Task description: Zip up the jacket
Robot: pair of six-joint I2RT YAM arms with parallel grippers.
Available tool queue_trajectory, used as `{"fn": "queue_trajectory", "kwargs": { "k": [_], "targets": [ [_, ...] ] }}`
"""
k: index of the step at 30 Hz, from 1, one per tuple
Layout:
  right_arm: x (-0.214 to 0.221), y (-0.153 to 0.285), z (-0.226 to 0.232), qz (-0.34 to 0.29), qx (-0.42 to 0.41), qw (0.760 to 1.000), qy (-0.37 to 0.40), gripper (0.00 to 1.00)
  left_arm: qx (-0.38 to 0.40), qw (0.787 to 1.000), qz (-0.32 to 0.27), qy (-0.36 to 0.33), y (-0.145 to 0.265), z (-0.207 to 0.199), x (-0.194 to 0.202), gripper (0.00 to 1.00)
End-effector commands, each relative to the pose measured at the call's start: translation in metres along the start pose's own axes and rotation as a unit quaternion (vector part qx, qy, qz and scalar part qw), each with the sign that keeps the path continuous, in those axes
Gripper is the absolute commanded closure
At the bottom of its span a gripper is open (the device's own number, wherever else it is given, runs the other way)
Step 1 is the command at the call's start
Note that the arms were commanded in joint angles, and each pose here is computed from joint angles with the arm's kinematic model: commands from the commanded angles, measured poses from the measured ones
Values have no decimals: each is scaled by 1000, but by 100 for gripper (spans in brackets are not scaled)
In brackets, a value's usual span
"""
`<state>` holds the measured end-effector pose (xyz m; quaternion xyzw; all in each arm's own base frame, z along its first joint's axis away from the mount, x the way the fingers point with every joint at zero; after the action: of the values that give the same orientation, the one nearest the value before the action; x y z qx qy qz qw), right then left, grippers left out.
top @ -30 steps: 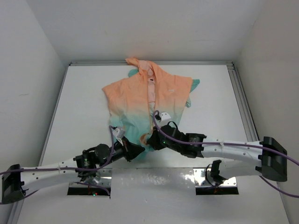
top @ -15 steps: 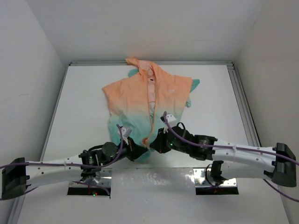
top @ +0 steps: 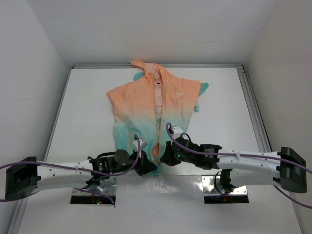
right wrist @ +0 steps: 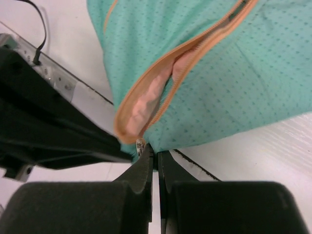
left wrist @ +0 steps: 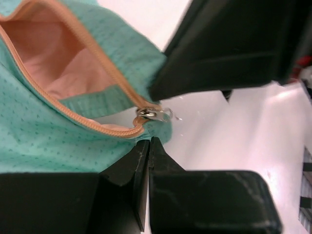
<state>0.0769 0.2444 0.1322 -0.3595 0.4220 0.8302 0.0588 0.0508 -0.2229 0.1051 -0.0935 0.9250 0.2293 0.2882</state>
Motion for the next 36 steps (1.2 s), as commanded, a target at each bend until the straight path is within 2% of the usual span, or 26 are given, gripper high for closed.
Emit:
{"fn": "queue_trajectory", "kwargs": {
  "k": [1,10,11,15,18,20,21,22,23,24,25,26,30,34,36],
  "targets": [
    [-8,-8,-2,-35,22,999,-16,100,67,998,22,-1,6,-18,5,100],
    [-4,-10,0,-25,31,999,-4,100,44,995,87,-9,-1,-8,24,100],
    [-6,-4,4,-32,28,999,1,88,39,996,85,-9,-1,-6,24,100],
    [-6,16,3,-36,41,998,22,51,36,997,73,-14,-1,-9,19,100],
    [2,29,2,-21,41,998,36,43,32,997,75,-18,-1,-7,19,100],
    [8,36,2,-7,41,998,48,42,30,996,78,-18,-2,-8,19,100],
    [10,38,5,-3,30,998,53,48,33,996,82,-18,-1,-9,20,100],
    [14,39,9,5,14,998,59,57,30,996,84,-18,-2,-7,21,100],
    [16,40,15,13,-7,998,56,77,27,996,83,-18,-2,-6,21,100],
    [21,40,18,18,-20,998,58,88,25,996,86,-17,-2,-5,22,100],
    [26,41,22,20,-35,997,62,97,22,996,87,-16,-3,-5,22,100],
    [25,39,28,8,-53,997,49,100,24,996,90,-17,-3,-6,22,100],
    [47,26,21,2,-88,996,26,100,23,996,83,-12,-3,-5,22,100],
    [49,17,25,-12,-108,994,22,79,30,996,81,-9,-2,-6,22,100],
    [48,12,29,-26,-124,992,14,76,35,996,79,-6,-2,-8,21,100]
  ]
}}
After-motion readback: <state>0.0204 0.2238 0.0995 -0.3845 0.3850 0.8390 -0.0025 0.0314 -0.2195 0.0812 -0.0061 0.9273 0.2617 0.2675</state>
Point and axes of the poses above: each gripper's point midway between its finger pads, its own y axis back along the fingers, its own z axis along the line the jaws close on, x = y × z, the point moved 7 cm from there along y, back along the fingers, and after that the axes turned 11 degrees about y, right-handed, at the moved point
